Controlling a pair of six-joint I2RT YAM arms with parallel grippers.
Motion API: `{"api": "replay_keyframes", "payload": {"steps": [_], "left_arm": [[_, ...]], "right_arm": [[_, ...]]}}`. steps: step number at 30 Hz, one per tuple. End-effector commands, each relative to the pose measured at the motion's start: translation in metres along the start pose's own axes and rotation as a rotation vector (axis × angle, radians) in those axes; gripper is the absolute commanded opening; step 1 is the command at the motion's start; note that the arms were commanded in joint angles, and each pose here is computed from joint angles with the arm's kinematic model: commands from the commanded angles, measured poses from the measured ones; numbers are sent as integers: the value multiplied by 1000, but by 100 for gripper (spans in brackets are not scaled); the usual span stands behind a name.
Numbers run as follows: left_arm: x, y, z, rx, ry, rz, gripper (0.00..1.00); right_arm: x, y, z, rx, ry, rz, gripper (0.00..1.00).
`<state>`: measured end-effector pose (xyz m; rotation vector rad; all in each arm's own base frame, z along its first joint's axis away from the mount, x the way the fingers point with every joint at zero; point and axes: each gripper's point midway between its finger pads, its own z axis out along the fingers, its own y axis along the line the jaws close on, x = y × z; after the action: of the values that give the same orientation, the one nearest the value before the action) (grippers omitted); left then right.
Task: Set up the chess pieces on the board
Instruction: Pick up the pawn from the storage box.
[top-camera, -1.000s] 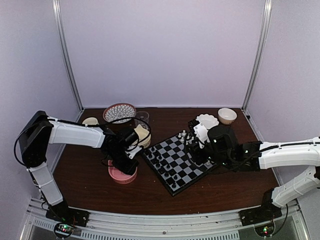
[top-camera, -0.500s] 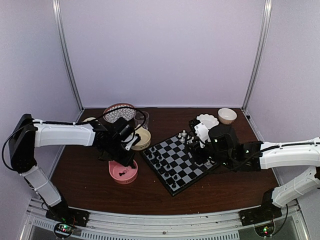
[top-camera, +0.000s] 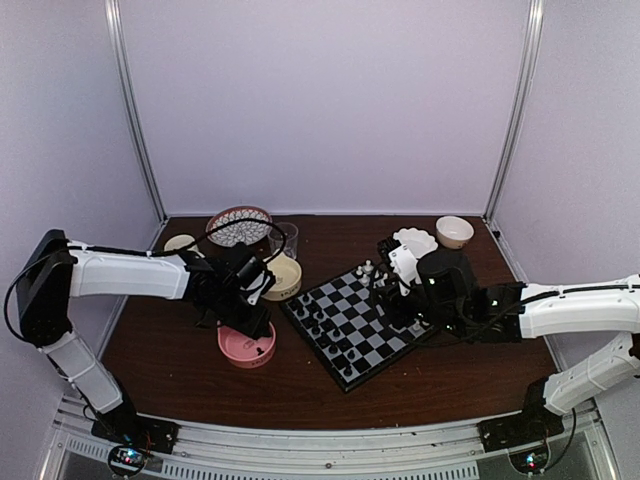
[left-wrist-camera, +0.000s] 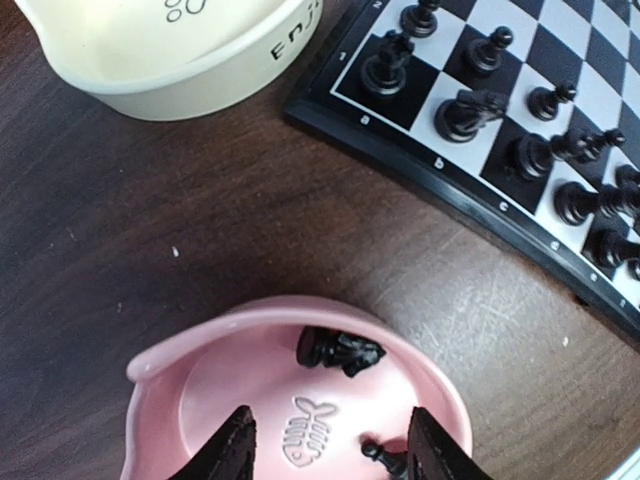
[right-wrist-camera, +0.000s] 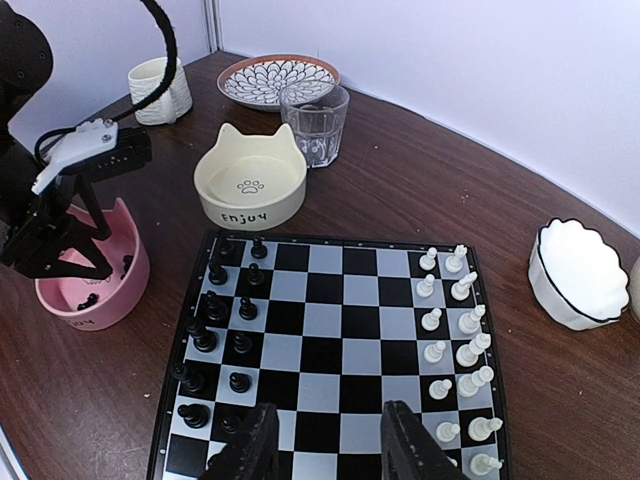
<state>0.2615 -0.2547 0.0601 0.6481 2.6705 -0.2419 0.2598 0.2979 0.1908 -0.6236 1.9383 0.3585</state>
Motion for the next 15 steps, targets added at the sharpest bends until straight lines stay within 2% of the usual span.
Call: {"api": "replay_keyframes", "payload": {"steps": [1,10,15], "left_arm": [[-12,0,15,-15,-44,-44,52],[-20,11,33,-93,-57,-58,44],[-18,20,37,-145,-62,-61,32]], "right_arm": [[-1,-4,-1,12,-10,10,38],[-1,-4,-2,11,-13,12,38],[-1,-4,-2,9,-13,15,38]]}}
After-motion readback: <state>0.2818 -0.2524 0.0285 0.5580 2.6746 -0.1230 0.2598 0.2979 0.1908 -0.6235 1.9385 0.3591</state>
